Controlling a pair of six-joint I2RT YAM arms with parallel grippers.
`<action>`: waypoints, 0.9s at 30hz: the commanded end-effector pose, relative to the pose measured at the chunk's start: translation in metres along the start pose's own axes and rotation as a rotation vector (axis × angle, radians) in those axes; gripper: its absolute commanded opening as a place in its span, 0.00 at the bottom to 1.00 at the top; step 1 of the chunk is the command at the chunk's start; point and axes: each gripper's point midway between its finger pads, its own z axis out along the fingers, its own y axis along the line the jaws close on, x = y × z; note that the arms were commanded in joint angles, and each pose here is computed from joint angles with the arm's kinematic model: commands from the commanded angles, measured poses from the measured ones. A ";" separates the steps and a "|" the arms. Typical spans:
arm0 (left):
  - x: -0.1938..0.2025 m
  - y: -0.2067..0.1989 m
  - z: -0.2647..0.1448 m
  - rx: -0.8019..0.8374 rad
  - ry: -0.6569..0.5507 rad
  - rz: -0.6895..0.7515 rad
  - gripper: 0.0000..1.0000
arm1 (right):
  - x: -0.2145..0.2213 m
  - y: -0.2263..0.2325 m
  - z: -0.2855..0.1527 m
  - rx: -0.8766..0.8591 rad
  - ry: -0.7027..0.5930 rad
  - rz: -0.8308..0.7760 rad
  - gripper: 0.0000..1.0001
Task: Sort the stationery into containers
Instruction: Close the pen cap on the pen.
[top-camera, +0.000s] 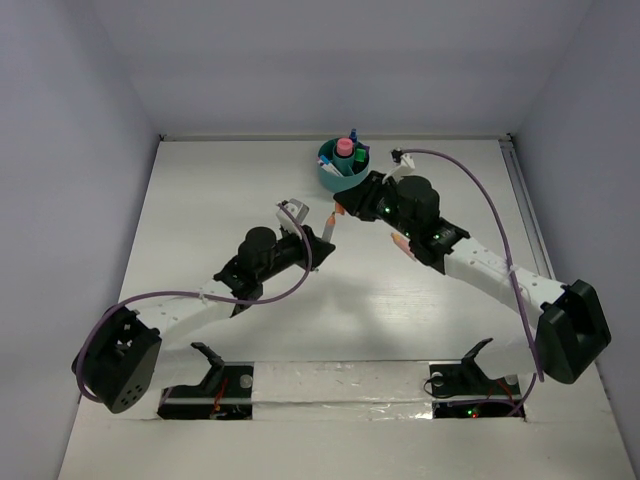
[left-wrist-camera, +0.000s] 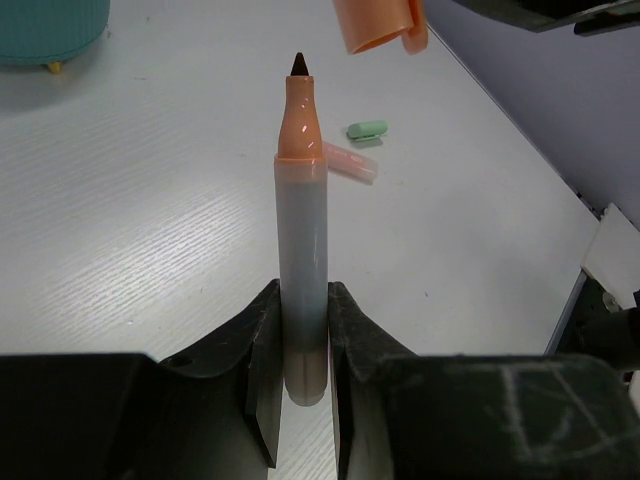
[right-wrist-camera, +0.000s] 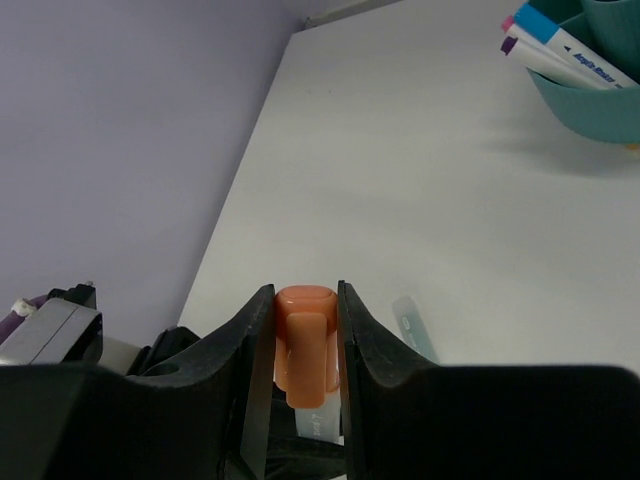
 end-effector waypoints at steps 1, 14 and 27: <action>-0.012 -0.012 0.001 0.062 -0.049 0.022 0.00 | -0.015 0.019 0.008 -0.027 -0.093 0.005 0.05; -0.010 -0.010 0.002 0.054 -0.037 0.014 0.00 | -0.024 0.021 0.011 0.006 -0.160 -0.016 0.06; -0.011 -0.010 0.002 0.049 -0.041 0.011 0.00 | -0.016 0.013 0.017 0.041 -0.149 -0.032 0.07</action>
